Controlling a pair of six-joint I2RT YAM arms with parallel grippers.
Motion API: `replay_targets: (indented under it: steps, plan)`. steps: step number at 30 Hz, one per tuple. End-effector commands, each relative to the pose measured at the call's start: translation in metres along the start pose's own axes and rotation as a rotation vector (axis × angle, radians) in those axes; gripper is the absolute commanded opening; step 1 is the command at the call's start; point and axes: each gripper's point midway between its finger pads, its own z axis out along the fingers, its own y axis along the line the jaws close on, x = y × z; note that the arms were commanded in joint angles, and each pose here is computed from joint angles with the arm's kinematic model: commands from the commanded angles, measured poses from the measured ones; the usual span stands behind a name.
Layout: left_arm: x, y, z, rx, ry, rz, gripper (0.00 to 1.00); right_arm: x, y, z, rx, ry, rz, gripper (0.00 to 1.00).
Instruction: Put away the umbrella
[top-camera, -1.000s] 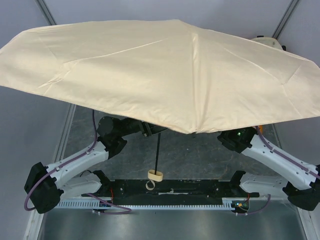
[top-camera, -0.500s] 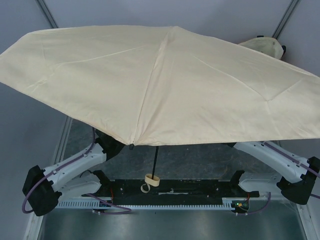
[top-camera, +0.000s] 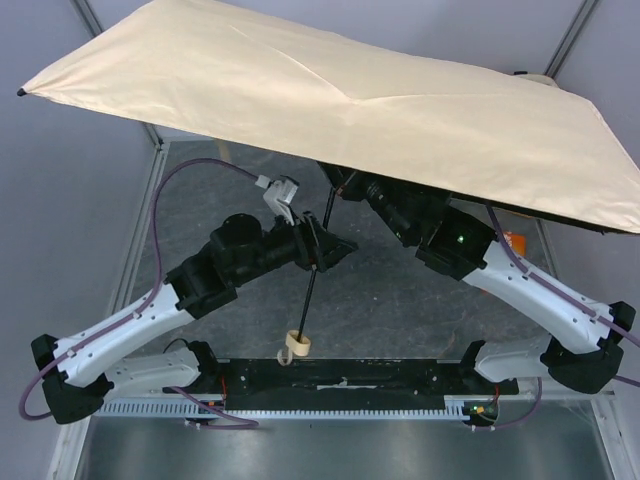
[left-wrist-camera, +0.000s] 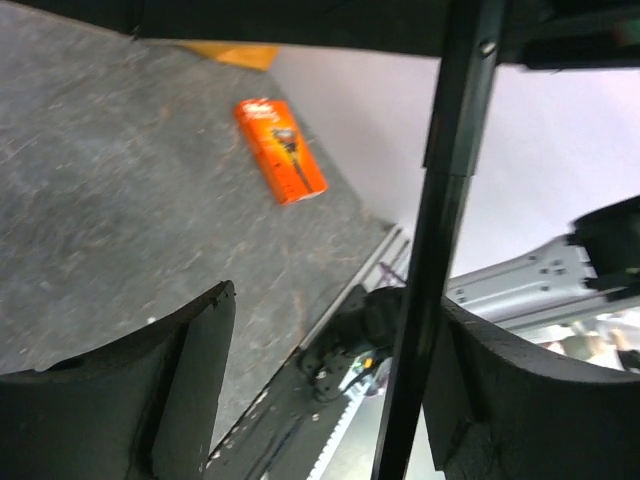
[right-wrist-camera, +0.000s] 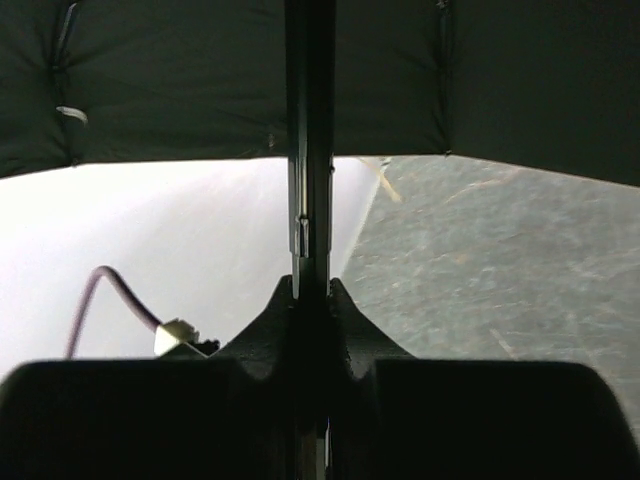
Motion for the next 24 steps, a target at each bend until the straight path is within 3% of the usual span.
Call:
replay_targets:
  steps: [1,2,3,5,7,8,11,14,17,24]
  plan:
    - [0.004,0.028,0.008,-0.183,0.018,0.138,0.73,-0.039,0.009,0.0,0.061,-0.137,-0.001,0.0]
    - [0.003,0.028,0.01,-0.184,0.013,0.141,0.68,-0.038,0.011,0.002,0.059,-0.133,-0.004,0.0]
    - [0.003,0.03,0.011,-0.197,0.011,0.145,0.55,-0.037,0.013,0.003,0.052,-0.128,-0.015,0.0]
    - [0.002,0.037,0.011,-0.232,0.002,0.147,0.18,-0.035,0.016,0.003,0.039,-0.118,-0.036,0.0]
    - [0.001,0.035,0.01,-0.212,-0.01,0.149,0.05,-0.034,0.017,-0.001,0.017,-0.117,-0.052,0.0]
    - [-0.001,0.028,0.008,-0.169,-0.027,0.147,0.02,-0.033,0.015,-0.004,0.007,-0.112,-0.053,0.08]
    - [-0.005,0.005,-0.001,-0.011,-0.093,0.125,0.02,-0.031,0.007,-0.008,-0.05,-0.105,-0.008,0.38]
    - [-0.014,-0.016,-0.009,0.115,-0.172,0.088,0.02,-0.031,0.007,-0.01,-0.167,-0.104,0.099,0.57]
    - [-0.016,-0.029,-0.014,0.199,-0.202,0.066,0.02,-0.03,0.011,-0.011,-0.254,-0.094,0.192,0.68]
    - [-0.016,-0.054,-0.023,0.384,-0.24,0.028,0.02,-0.054,0.015,-0.002,-0.441,-0.13,0.507,0.78]
